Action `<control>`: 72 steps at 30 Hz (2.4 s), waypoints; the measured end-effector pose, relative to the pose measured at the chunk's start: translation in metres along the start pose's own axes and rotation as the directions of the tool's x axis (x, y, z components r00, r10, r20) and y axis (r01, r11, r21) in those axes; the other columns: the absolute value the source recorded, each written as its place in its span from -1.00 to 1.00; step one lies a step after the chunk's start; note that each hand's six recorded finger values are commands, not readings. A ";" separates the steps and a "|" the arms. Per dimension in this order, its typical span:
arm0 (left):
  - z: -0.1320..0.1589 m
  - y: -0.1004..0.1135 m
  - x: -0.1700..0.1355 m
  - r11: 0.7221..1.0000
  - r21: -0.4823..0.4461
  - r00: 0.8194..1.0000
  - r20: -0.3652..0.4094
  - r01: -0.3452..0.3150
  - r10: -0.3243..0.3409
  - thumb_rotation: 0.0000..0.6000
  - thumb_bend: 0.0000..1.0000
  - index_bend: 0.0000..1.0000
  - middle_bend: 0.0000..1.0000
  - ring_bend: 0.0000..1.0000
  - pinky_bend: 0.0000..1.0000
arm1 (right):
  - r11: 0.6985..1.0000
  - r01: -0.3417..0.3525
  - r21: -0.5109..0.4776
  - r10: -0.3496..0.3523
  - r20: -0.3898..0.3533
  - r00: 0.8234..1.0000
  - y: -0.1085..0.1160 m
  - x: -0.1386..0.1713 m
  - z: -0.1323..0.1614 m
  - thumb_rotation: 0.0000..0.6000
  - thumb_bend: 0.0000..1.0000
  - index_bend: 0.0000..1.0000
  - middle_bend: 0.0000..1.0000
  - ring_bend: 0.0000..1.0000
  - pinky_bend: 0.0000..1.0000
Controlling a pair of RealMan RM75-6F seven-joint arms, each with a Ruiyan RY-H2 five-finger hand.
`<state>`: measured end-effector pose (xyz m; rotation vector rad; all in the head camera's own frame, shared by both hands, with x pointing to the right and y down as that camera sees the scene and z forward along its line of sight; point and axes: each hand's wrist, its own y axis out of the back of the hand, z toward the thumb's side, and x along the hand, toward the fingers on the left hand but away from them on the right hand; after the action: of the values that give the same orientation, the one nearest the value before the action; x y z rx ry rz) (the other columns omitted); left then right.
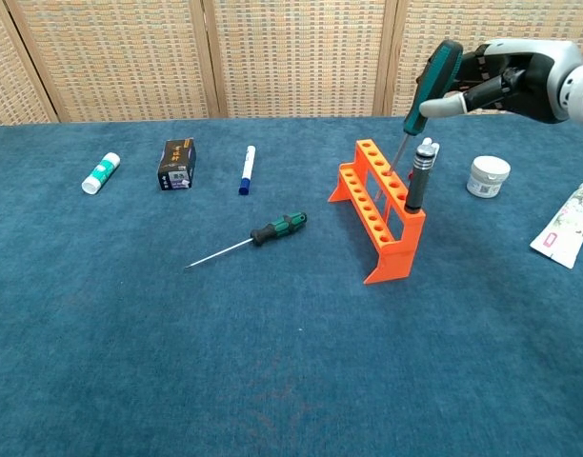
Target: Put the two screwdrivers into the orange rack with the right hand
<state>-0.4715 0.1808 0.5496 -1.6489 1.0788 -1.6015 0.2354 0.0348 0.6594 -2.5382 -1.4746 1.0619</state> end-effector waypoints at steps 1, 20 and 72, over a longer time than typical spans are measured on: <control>0.000 0.000 0.000 1.000 -0.001 1.000 0.000 0.000 0.000 1.00 -1.00 -1.00 -1.00 -1.00 -1.00 | 1.000 -0.002 0.004 0.002 0.000 1.000 -0.001 0.000 0.000 1.00 -0.13 0.35 -0.84 -1.00 -0.83; -0.001 0.001 0.000 1.000 -0.006 1.000 0.000 0.000 0.000 1.00 -1.00 -1.00 -1.00 -1.00 -1.00 | 0.989 -0.034 0.145 0.030 0.028 0.999 -0.017 -0.007 -0.012 1.00 -0.13 0.35 -0.84 -1.00 -0.83; -0.002 0.002 0.000 1.000 -0.010 1.000 -0.001 -0.002 0.002 1.00 -1.00 -1.00 -1.00 -1.00 -1.00 | 0.980 -0.102 0.172 0.095 0.047 0.994 -0.042 -0.017 -0.005 1.00 -0.42 -0.25 -0.85 -1.00 -0.83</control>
<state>-0.4739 0.1796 0.5478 -1.6539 1.0903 -1.5979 0.2007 0.0460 0.6868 -2.5040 -1.2154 1.2013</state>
